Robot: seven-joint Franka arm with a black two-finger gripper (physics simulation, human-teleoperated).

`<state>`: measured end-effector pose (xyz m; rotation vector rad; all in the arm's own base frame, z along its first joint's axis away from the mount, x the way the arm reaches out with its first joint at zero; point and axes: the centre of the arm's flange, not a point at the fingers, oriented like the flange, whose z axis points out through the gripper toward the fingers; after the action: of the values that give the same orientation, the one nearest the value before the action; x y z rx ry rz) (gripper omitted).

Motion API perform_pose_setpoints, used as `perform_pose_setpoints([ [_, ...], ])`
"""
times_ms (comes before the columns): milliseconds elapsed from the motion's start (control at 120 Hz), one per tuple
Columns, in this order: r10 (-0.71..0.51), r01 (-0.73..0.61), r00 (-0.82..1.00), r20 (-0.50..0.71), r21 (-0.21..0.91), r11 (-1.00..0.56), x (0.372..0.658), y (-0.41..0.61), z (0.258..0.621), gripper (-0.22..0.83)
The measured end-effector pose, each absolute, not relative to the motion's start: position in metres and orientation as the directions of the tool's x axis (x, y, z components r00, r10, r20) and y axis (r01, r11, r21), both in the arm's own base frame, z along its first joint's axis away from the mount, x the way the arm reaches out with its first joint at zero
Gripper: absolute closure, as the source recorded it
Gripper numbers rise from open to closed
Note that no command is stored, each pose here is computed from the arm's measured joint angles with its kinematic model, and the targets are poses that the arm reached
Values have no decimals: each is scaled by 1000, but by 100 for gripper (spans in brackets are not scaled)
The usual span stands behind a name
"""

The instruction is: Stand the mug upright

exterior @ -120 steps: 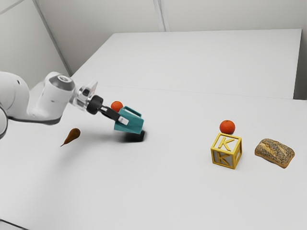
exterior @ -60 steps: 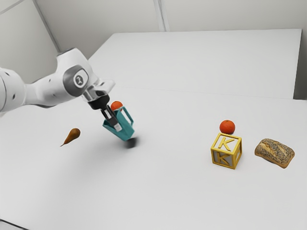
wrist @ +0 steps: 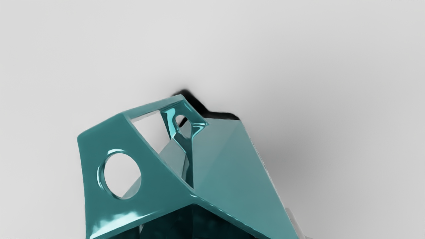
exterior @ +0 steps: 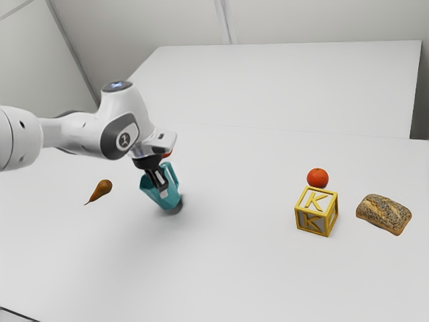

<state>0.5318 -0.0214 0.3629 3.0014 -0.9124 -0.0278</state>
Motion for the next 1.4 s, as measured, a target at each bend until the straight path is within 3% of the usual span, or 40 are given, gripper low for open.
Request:
perform_pose_setpoints([
  [492, -422, -422, 906, -45, 12, -907, 528, -22, 342, 77],
  [725, -386, -386, 922, -42, 10, -922, 529, -22, 342, 37],
  [842, -385, -385, 923, -24, -14, -923, 531, -26, 353, 22],
  [1108, -386, -378, 921, 56, -111, -919, 531, -40, 421, 6],
  [1400, -345, -334, 931, 119, -107, -937, 561, -58, 543, 2],
])
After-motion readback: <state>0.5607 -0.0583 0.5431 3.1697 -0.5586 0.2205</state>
